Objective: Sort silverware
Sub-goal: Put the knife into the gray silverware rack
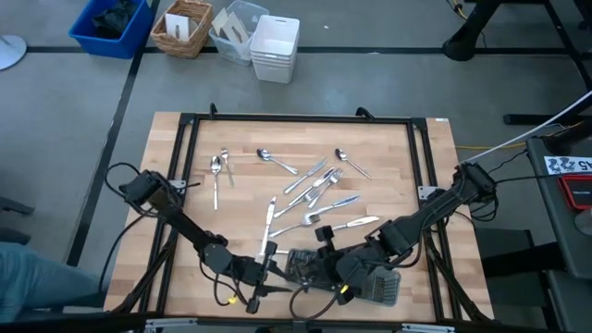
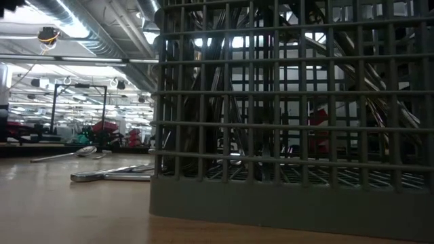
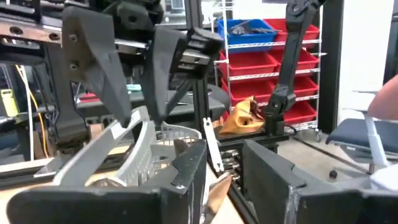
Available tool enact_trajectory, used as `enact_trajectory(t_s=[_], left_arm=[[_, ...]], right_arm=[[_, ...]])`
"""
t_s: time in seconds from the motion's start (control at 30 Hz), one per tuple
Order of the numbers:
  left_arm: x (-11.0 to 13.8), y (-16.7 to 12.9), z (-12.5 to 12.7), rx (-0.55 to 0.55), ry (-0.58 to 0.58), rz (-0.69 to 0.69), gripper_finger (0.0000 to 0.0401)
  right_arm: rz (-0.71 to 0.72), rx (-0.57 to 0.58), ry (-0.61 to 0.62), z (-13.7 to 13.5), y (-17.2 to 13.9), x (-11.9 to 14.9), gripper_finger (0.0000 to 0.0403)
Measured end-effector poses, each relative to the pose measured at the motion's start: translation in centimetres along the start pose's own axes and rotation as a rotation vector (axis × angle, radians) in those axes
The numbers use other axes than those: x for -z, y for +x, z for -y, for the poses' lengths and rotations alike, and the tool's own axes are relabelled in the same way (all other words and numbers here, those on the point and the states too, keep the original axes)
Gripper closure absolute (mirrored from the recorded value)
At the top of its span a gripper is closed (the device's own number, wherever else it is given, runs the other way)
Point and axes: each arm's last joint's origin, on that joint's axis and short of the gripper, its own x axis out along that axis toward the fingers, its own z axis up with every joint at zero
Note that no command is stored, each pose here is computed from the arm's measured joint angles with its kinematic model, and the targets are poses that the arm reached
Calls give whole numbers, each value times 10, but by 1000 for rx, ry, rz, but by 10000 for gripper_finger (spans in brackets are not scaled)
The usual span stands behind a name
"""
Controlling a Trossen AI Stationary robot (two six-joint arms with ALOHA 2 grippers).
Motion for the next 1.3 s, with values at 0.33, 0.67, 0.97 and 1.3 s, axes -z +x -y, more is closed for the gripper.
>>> enact_trajectory(t_s=[0.33, 0.67, 0.97, 1.3], left_arm=[[-23, -14, -24, -318, -145, -266, 301], [-9, -43, -63, -586, -674, -608, 301], [20, -53, -97, -735, -890, -918, 301], [38, -49, -113, -729, -950, -1032, 301]], right_arm=[[-39, 99, -15, 15, -41, 1, 308], [-126, 230, -58, 24, -61, 10, 308], [-213, 275, -102, 33, -61, 18, 308], [-319, 346, -61, 67, -56, 26, 308]])
